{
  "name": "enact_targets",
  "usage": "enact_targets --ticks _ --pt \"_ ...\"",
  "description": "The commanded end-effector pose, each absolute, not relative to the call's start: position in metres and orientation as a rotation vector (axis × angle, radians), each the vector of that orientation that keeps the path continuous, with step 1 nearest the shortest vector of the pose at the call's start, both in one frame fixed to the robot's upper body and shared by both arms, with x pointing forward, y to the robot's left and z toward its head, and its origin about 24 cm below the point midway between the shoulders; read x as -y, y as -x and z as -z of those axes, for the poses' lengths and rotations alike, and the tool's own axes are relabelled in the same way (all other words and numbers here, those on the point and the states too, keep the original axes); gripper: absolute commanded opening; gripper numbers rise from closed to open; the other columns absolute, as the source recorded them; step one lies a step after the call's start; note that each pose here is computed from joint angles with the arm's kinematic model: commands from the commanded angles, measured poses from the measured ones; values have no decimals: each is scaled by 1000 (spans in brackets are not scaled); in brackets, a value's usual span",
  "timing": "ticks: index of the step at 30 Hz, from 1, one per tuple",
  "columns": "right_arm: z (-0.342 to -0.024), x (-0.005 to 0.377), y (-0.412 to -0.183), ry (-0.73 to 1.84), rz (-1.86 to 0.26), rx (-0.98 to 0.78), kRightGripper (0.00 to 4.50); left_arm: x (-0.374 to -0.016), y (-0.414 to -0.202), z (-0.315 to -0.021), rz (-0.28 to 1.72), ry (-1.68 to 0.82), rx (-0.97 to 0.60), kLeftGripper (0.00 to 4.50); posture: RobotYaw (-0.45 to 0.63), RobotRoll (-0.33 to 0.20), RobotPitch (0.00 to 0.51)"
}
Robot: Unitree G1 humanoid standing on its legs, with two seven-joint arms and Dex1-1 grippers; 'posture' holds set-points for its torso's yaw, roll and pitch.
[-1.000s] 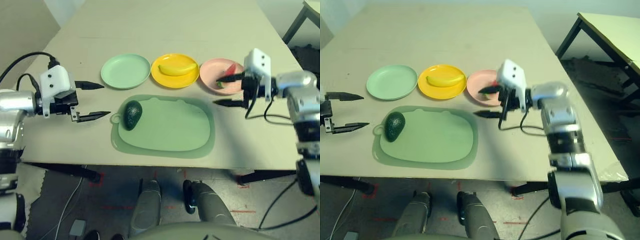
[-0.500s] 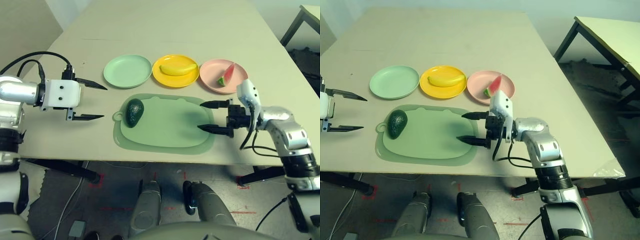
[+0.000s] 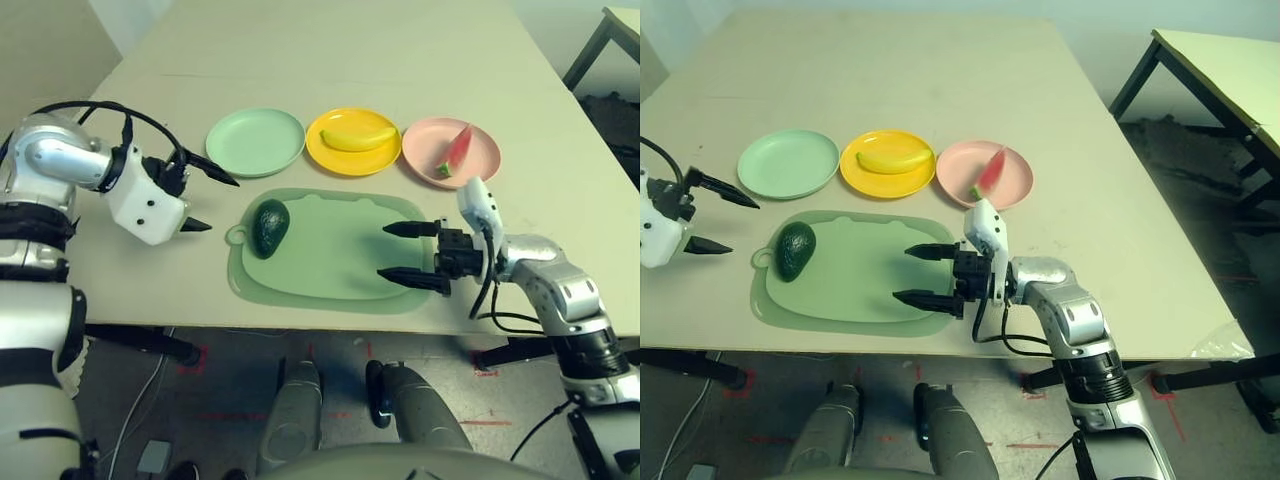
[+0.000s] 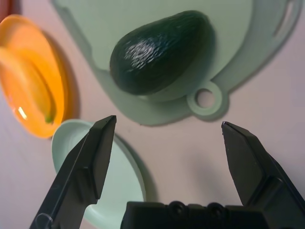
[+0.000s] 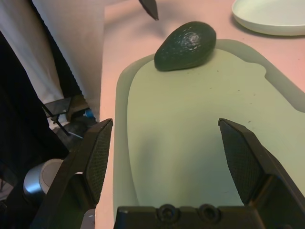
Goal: Place the fruits into color-matched plates.
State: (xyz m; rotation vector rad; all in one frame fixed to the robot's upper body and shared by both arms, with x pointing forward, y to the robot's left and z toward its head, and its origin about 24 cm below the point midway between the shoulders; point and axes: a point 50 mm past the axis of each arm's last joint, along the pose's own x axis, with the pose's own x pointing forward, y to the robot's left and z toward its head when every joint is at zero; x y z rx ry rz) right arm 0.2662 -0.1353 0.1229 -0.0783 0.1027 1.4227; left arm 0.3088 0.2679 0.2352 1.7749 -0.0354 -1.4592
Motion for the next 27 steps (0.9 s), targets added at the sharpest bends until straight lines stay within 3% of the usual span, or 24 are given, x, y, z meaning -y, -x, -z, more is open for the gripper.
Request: enact_targets --ticks 1,14,27 --pt "-118 132 -260 92 -1433 -104 4464 -261 -312 -237 1491 -1786 56 4500 -44 0 170" --pt "-117 127 -254 64 -1407 -87 4464 -240 -323 -239 1546 -1796 91 4500 -84 0 167" --pt "-130 125 -251 -13 -1374 58 4464 -233 -327 -229 1620 -1802 33 4500 -120 0 166"
